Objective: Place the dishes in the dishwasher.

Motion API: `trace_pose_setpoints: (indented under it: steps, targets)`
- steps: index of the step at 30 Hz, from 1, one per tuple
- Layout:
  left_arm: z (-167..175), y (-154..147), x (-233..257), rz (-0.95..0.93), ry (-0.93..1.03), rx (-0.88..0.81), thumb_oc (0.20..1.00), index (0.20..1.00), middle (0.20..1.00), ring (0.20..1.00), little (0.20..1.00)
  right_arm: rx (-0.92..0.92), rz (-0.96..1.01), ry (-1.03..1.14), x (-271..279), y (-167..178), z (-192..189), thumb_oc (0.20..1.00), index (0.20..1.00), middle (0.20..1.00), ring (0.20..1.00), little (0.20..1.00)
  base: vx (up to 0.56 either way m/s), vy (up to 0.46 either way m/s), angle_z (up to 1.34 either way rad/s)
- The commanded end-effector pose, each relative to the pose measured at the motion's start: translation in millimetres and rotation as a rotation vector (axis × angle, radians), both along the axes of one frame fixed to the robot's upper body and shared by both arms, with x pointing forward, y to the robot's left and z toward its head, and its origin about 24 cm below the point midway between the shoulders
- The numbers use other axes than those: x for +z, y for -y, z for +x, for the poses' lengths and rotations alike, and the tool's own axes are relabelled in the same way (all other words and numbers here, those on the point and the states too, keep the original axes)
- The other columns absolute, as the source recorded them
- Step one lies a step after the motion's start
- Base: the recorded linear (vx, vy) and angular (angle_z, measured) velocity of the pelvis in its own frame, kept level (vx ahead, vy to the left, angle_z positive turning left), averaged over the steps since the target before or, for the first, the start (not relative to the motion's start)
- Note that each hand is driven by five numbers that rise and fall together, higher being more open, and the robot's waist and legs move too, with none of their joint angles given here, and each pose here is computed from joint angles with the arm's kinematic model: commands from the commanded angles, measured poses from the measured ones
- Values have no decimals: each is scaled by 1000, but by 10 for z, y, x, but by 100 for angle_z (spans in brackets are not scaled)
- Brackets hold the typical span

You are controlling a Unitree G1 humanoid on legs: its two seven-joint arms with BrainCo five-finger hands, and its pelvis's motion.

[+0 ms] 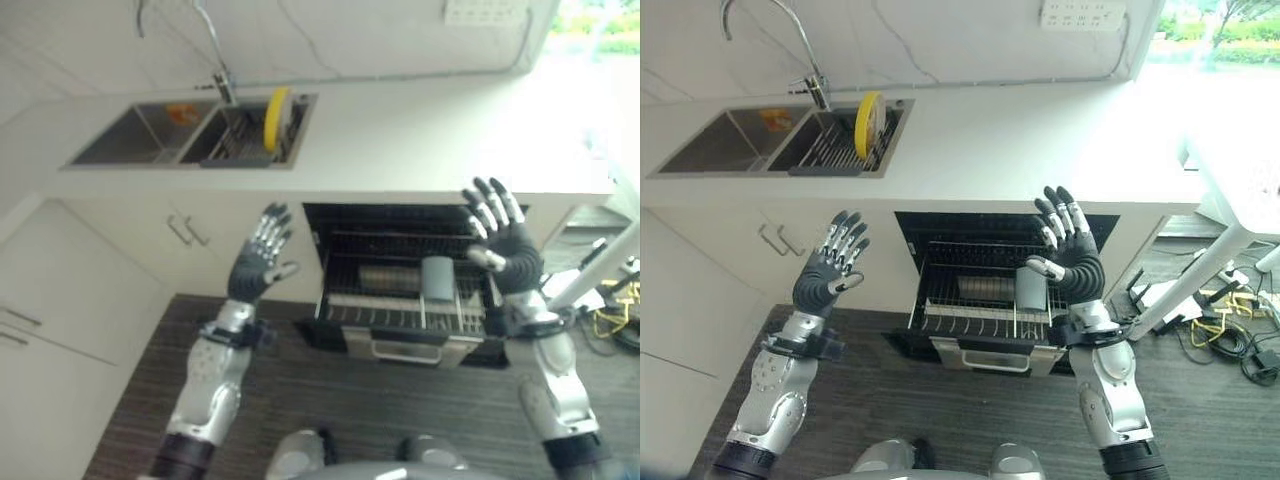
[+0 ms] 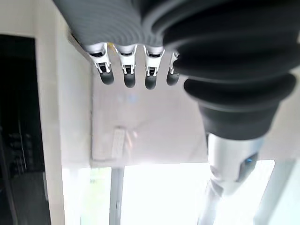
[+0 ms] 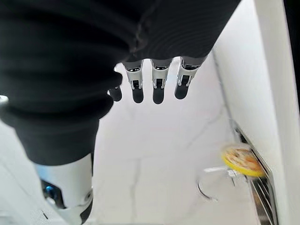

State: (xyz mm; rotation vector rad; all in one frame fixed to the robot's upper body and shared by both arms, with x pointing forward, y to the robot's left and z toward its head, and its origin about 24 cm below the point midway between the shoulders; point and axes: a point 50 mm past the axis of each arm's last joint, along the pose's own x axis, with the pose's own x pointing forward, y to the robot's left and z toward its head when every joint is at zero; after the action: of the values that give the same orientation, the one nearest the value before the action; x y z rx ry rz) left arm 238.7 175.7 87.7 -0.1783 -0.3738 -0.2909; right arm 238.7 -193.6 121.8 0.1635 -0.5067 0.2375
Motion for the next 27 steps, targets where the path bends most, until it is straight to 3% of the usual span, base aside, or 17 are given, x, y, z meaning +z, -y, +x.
trace_pose_setpoints:
  steps: [1, 7, 11, 14, 27]
  targets:
    - [-19, -86, 298, -4, 157, -2, 1000, 1000, 1000, 1000, 1000, -36, -28, 143, 276, 17, 5, 1000, 1000, 1000, 1000, 1000, 234, 542, -32]
    - [-41, -121, 331, 40, 202, -55, 1000, 1000, 1000, 1000, 1000, -125, -11, 168, 326, 195, -53, 1000, 1000, 1000, 1000, 1000, 158, 530, -34]
    - [31, -35, 376, 106, 199, -121, 1000, 1000, 1000, 1000, 1000, -205, 124, 175, 296, 349, -135, 1000, 1000, 1000, 1000, 1000, 125, 395, 6]
    - [40, -68, 395, 124, 196, -88, 1000, 1000, 1000, 1000, 1000, -195, 131, 175, 270, 321, -150, 1000, 1000, 1000, 1000, 1000, 113, 324, 8]
    - [97, -197, 529, 33, 288, 95, 1000, 1000, 1000, 1000, 1000, -197, 101, 235, 367, 358, -56, 1000, 1000, 1000, 1000, 1000, 30, 38, -24]
